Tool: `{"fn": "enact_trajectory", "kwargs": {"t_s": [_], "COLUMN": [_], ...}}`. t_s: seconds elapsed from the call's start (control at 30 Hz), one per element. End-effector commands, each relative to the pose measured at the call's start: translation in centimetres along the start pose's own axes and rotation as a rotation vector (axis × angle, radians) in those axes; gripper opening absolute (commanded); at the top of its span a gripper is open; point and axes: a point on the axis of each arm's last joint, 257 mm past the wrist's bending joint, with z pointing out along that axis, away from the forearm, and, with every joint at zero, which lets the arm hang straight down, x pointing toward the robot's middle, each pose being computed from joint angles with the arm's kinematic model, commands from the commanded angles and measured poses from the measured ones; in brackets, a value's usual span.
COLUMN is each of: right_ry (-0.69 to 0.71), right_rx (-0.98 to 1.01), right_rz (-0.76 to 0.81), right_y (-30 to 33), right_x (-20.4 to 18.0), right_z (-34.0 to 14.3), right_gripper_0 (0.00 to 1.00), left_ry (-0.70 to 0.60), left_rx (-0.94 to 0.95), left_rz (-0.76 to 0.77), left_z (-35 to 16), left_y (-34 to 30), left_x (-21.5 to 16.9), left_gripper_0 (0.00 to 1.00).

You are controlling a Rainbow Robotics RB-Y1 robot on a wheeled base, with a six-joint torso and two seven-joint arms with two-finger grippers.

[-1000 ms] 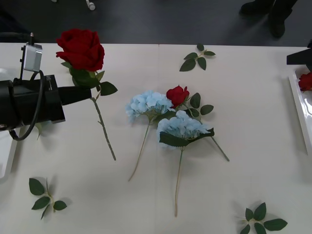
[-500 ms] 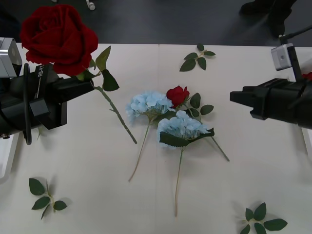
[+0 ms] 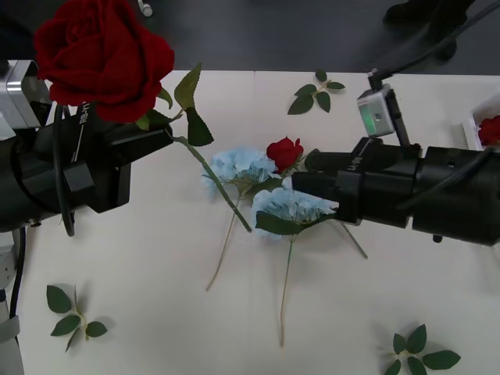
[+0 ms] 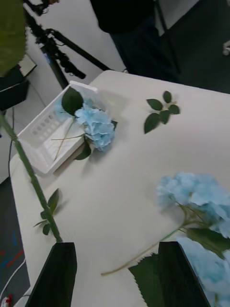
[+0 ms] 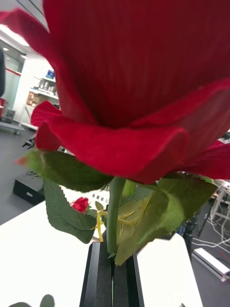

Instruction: Put the red flowers into the right box and the blue flowers into the left box

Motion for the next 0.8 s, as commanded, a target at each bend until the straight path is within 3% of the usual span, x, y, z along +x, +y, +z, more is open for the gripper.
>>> {"fn": "enact_trajectory", "kwargs": {"t_s": [0.03,0.8], "right_ry": [-0.042,-0.058], "right_rx": [-0.083,-0.218], "right_rz": [-0.105,-0.104], "right_y": [2.8,6.9], "right_x": [-1.5,-1.1], "right_z": [2.4,8.7], "right_gripper_0": [0.49,0.49], "left_ry": [-0.001,0.0], "left_rx": [0.019,0.028], "left_rz": [0.051,0.048], "left_z": [0.6,0.8], "left_y": [-1.0,-1.2], "left_x": [-0.3,-0.1], "left_gripper_0": [0.0,0.0]}}
